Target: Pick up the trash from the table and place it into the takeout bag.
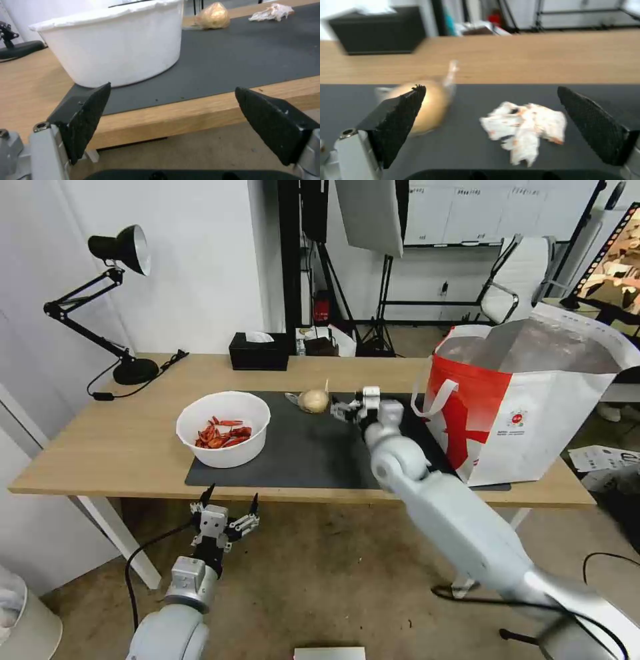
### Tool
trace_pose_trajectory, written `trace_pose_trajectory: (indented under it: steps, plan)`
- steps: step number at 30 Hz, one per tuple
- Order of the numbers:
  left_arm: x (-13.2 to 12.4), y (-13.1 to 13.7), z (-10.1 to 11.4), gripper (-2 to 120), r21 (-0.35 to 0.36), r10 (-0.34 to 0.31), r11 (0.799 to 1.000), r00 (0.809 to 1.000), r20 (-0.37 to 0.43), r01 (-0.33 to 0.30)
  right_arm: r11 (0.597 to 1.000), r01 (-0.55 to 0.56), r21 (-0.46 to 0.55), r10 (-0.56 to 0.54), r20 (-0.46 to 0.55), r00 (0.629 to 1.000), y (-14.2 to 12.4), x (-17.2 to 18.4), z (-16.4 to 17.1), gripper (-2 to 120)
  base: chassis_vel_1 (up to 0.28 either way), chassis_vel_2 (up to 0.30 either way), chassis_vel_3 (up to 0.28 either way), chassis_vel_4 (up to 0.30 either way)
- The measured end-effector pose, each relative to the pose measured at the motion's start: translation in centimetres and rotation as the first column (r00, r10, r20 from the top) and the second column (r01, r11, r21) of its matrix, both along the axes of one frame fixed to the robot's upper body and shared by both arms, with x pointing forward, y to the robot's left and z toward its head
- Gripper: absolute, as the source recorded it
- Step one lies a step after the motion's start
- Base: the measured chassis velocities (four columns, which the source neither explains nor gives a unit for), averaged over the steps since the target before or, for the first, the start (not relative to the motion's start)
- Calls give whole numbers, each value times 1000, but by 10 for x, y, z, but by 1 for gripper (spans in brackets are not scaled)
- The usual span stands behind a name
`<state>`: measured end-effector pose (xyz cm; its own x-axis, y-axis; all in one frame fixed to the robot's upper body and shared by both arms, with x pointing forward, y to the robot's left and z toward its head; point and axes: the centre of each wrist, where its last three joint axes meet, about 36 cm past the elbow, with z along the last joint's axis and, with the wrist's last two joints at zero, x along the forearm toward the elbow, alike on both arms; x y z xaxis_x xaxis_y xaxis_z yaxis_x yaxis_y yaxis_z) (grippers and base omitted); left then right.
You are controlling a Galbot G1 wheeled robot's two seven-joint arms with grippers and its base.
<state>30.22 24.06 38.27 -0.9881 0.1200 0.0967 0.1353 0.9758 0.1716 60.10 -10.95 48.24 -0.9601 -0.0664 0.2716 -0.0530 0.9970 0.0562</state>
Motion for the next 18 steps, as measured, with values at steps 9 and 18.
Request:
trace_pose_trajectory:
  steps: [9, 18]
  plan:
    - [1, 0, -1, 100, -3, -7, 1000, 1000, 5, 7, 994, 98, -49, -104, -116, 988, 14, 49, -8, 100, 0, 0, 0, 0]
    - [1, 3, 0, 100, -4, -3, 1000, 1000, 10, 4, 992, 83, -99, -101, -190, 977, 13, 78, -23, 100, 0, 0, 0, 0]
